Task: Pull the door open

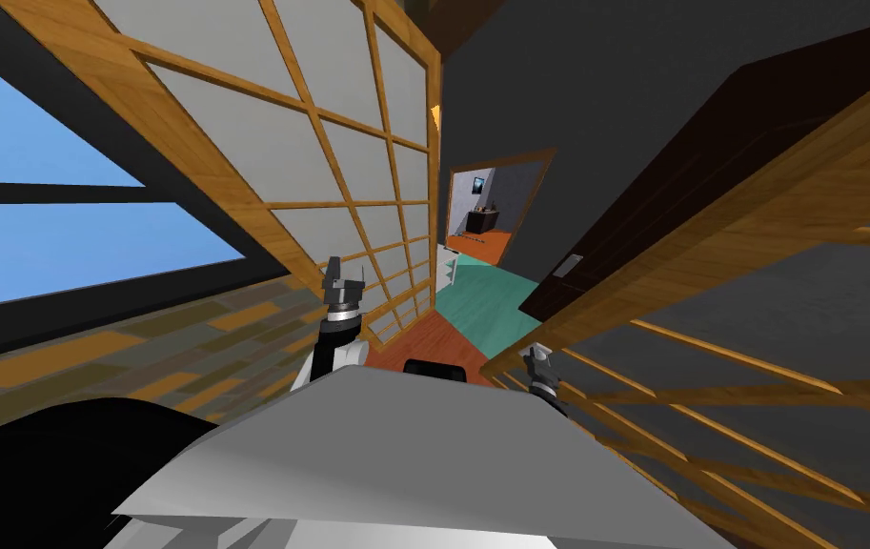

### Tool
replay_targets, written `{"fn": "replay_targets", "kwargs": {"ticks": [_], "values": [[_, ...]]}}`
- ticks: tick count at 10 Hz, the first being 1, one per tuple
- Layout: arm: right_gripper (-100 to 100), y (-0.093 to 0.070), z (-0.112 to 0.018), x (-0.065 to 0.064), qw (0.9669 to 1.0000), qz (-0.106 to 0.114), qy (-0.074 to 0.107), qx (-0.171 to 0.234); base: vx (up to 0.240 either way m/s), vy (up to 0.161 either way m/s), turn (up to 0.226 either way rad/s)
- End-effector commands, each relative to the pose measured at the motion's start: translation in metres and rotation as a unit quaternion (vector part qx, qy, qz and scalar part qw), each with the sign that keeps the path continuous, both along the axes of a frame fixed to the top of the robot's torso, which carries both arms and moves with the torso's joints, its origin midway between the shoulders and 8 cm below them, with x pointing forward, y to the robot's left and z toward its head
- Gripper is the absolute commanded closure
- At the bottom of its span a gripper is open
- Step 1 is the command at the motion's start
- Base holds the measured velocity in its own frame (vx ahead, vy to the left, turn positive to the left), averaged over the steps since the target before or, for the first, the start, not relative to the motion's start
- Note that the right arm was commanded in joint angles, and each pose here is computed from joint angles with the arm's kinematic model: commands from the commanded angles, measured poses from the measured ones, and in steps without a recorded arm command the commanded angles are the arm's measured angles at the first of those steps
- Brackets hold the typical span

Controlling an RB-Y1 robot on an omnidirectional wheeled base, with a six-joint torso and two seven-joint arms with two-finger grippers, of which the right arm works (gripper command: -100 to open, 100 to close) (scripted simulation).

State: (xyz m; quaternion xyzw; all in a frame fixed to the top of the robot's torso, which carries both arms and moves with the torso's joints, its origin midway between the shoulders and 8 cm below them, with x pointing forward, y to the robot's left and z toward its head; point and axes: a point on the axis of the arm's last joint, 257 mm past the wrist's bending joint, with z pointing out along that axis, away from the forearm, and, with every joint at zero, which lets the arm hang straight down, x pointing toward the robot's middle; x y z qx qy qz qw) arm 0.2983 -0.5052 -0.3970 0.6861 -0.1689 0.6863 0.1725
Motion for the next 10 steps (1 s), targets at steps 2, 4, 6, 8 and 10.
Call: {"fn": "replay_targets", "kwargs": {"ticks": [2, 4, 6, 8, 10], "values": [[100, 0.01, -0.002, 0.0, 0.9999, 0.015, 0.002, 0.001, -0.12, 0.008, 0.026], [100, 0.019, -0.001, 0.001, 0.9995, 0.032, 0.001, 0.001, -0.224, -0.009, 0.068], [100, 0.029, -0.001, 0.001, 0.9987, 0.051, 0.001, 0.001, -0.204, -0.004, 0.052], [100, 0.041, -0.001, 0.001, 0.9974, 0.073, 0.0, 0.002, -0.235, 0.006, 0.056], [100, 0.043, 0.001, 0.004, 0.997, 0.077, -0.002, 0.0, -0.202, -0.001, 0.039]]}}
